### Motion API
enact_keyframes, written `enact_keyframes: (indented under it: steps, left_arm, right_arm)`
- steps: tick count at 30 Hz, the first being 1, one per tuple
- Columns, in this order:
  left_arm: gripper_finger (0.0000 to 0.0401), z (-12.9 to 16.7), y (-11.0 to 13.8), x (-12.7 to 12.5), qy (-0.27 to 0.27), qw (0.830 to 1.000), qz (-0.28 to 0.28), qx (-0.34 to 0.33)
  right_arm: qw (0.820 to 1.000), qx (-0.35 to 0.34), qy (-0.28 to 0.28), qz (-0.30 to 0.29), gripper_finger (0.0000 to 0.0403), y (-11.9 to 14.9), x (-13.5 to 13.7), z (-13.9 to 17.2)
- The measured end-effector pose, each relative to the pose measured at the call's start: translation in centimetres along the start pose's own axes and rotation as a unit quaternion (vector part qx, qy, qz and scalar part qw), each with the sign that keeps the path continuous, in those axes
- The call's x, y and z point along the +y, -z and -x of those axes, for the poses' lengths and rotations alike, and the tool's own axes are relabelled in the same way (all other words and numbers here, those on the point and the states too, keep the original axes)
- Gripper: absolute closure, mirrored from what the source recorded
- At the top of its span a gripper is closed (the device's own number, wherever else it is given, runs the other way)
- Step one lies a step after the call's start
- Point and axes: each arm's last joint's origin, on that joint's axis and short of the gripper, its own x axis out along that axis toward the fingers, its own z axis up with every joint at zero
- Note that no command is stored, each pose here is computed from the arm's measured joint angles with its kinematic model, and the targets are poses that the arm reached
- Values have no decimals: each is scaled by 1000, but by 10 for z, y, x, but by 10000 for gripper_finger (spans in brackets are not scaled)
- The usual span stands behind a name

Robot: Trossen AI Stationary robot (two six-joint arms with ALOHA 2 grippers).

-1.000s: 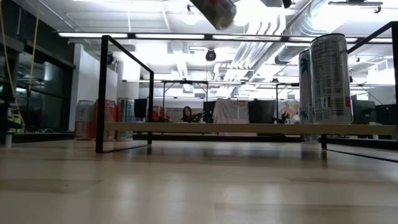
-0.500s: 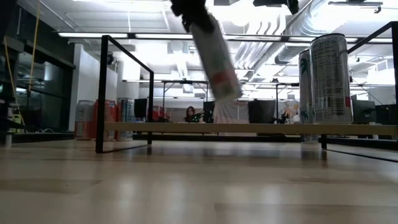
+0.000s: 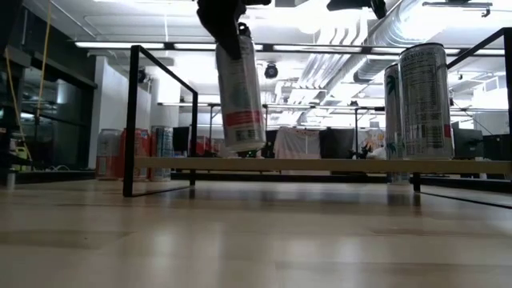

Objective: Place canned beverage on shelf
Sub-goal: Put the white soda can on the shelf aligned with the other white soda cans

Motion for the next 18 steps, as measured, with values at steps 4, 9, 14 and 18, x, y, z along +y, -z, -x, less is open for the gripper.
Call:
enact_keyframes:
  steps: [4, 9, 14, 18]
  left_arm:
    - [191, 0, 0, 0, -6, 1000, 1, -1]
    - [190, 0, 1, 1, -17, 999, 29, 6]
    - [190, 0, 6, 0, -12, 999, 40, 31]
    - [190, 1, 14, -1, -5, 997, 40, 72]
  right_arm:
    - [1000, 1, 0, -1, 403, 0, 0, 0]
    - [1000, 0, 0, -2, 403, 0, 0, 0]
    - [1000, 1, 1, -11, 403, 0, 0, 0]
    - [1000, 5, 2, -12, 403, 1, 0, 0]
